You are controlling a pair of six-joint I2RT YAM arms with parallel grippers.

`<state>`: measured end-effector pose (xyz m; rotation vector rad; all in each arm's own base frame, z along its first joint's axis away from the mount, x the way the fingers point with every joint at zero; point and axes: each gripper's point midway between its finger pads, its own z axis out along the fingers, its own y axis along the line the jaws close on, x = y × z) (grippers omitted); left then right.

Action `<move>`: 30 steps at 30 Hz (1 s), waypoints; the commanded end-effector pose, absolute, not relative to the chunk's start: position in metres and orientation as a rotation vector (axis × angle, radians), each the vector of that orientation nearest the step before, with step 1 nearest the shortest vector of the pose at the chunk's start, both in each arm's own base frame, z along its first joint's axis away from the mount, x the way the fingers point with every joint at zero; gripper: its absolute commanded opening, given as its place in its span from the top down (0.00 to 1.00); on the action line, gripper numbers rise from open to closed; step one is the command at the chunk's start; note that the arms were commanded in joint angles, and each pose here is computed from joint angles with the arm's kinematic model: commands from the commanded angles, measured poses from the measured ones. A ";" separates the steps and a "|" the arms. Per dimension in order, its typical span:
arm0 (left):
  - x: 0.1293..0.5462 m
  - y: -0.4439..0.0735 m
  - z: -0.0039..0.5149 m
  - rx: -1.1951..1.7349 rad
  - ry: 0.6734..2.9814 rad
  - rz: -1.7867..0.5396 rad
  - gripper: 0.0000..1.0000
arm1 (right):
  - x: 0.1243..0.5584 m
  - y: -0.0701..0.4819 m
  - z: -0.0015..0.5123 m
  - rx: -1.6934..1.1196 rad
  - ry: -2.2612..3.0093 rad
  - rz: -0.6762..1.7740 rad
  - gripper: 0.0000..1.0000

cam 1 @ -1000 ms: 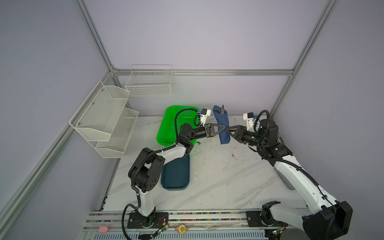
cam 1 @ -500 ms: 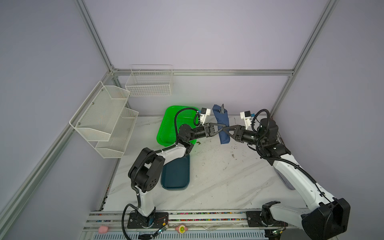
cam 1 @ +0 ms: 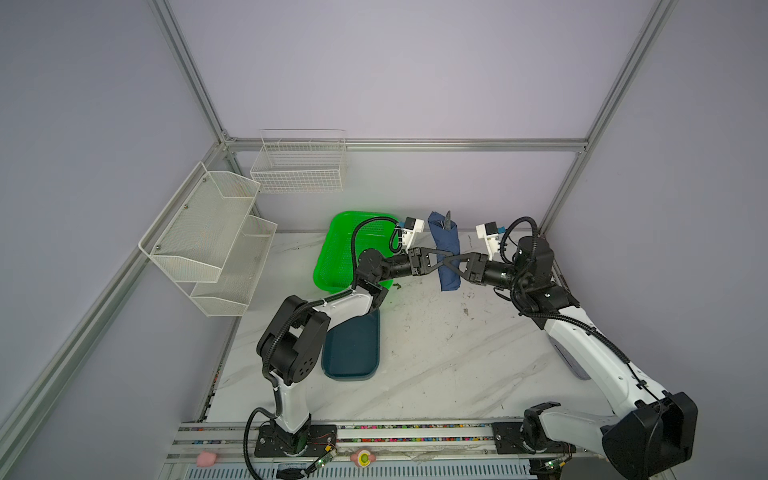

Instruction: Place the utensils on the paper napkin and roll it up

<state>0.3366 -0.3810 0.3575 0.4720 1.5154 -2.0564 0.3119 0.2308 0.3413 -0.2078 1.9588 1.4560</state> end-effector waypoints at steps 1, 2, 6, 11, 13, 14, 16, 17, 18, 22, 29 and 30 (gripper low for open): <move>0.318 -0.376 0.412 0.592 1.322 -2.058 0.94 | 0.308 0.236 0.348 -0.291 1.935 1.459 0.65; 0.318 -0.376 0.413 0.592 1.322 -2.061 0.94 | 0.308 0.236 0.347 -0.297 1.937 1.458 0.65; 0.317 -0.376 0.416 0.600 1.300 -2.068 0.94 | 0.303 0.238 0.344 -0.332 1.934 1.476 0.65; 0.316 -0.375 0.418 0.602 1.286 -2.072 0.94 | 0.299 0.240 0.344 -0.374 1.927 1.484 0.64; 0.315 -0.375 0.417 0.600 1.289 -2.076 0.94 | 0.299 0.240 0.342 -0.382 1.933 1.483 0.64; 0.315 -0.375 0.418 0.600 1.286 -2.074 0.94 | 0.298 0.241 0.340 -0.389 1.937 1.484 0.64; 0.316 -0.374 0.419 0.598 1.285 -2.074 0.94 | 0.297 0.241 0.339 -0.398 1.938 1.489 0.64; 0.316 -0.374 0.419 0.598 1.284 -2.073 0.94 | 0.296 0.241 0.339 -0.405 1.937 1.488 0.64; 0.316 -0.374 0.419 0.597 1.283 -2.073 0.94 | 0.295 0.242 0.338 -0.414 1.936 1.490 0.64; 0.316 -0.374 0.420 0.594 1.277 -2.072 0.94 | 0.294 0.242 0.337 -0.428 1.940 1.494 0.65; 0.317 -0.373 0.421 0.581 1.282 -2.071 0.94 | 0.295 0.241 0.338 -0.419 1.943 1.478 0.68; 0.318 -0.372 0.421 0.576 1.282 -2.068 0.94 | 0.294 0.241 0.339 -0.421 1.942 1.479 0.68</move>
